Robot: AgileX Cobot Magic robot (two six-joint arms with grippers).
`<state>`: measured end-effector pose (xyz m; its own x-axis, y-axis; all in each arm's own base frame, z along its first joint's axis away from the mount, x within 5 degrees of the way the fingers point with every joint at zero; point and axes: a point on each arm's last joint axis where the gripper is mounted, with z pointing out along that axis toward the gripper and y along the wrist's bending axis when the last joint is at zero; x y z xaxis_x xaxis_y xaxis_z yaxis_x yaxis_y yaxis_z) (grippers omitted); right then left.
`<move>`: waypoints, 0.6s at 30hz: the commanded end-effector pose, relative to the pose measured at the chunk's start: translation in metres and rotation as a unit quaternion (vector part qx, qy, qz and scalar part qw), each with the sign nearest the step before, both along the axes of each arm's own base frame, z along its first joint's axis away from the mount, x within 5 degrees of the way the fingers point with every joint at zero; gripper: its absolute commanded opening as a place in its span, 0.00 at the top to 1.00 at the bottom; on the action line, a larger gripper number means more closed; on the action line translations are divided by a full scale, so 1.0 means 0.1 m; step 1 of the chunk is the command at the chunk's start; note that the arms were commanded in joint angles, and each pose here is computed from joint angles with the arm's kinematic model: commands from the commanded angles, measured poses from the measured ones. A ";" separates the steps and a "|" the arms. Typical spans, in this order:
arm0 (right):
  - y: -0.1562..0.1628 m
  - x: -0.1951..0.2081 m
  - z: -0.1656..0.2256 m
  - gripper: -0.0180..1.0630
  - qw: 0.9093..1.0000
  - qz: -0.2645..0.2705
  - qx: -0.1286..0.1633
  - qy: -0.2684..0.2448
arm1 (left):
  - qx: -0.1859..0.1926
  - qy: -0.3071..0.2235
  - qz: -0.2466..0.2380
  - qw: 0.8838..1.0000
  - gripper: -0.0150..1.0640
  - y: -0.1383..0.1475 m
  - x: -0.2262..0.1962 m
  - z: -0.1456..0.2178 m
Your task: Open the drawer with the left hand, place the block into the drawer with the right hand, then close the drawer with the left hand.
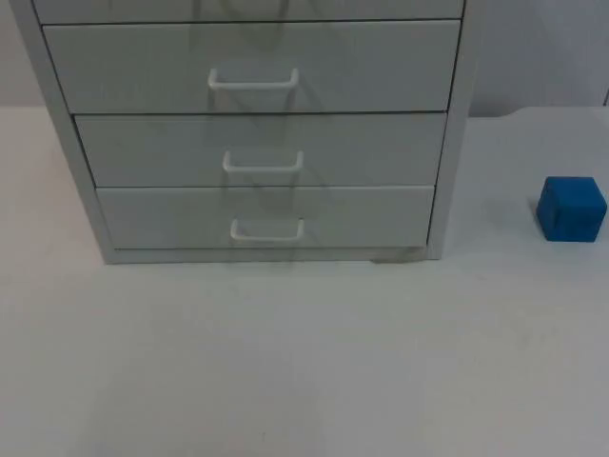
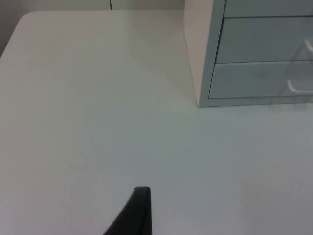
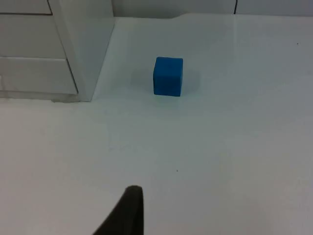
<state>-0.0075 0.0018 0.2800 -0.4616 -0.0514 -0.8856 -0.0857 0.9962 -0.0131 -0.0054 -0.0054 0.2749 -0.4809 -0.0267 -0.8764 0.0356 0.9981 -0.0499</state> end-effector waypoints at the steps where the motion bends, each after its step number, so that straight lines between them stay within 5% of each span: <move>1: 0.00 -0.03 0.07 0.02 1.000 0.002 0.004 -0.016 | -0.014 -0.005 -0.007 1.000 0.01 -0.02 0.00 0.00; 9: 0.01 0.19 0.32 0.02 1.000 0.002 0.004 0.014 | -0.026 0.031 -0.011 0.999 0.01 -0.04 0.24 0.17; 18: 0.05 0.86 0.34 0.02 0.995 -0.001 0.000 0.103 | -0.028 0.114 -0.002 0.993 0.01 -0.03 0.84 0.22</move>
